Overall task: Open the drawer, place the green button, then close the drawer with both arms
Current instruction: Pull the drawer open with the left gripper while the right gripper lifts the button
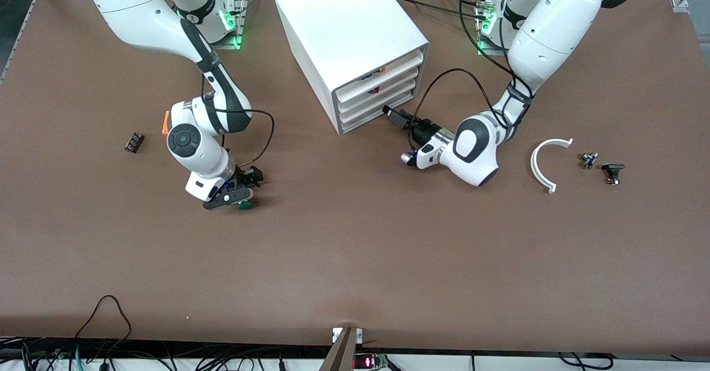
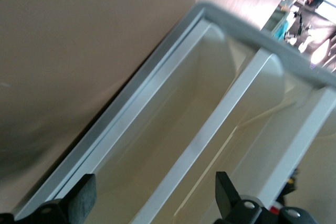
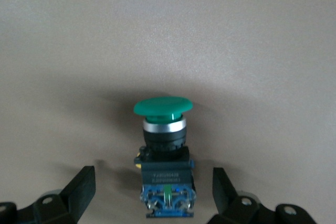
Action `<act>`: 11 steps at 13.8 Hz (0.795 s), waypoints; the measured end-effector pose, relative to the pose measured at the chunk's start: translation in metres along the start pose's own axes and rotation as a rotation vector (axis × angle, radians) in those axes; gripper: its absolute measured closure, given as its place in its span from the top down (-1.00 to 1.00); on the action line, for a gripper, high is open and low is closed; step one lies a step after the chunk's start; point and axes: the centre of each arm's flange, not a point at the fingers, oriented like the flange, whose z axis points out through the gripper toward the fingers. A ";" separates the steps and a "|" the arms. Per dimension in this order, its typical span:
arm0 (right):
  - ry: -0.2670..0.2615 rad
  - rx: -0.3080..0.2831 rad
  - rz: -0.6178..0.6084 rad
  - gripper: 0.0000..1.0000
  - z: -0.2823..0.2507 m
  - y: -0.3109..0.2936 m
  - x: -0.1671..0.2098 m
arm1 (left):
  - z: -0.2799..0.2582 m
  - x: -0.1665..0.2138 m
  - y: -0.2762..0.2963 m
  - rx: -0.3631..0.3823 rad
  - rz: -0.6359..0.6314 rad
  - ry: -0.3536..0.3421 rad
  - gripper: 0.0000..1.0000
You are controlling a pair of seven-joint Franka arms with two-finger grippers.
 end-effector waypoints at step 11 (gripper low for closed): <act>0.076 -0.005 0.041 -0.19 -0.022 0.006 0.025 | -0.045 -0.007 0.010 0.120 0.157 0.135 -0.27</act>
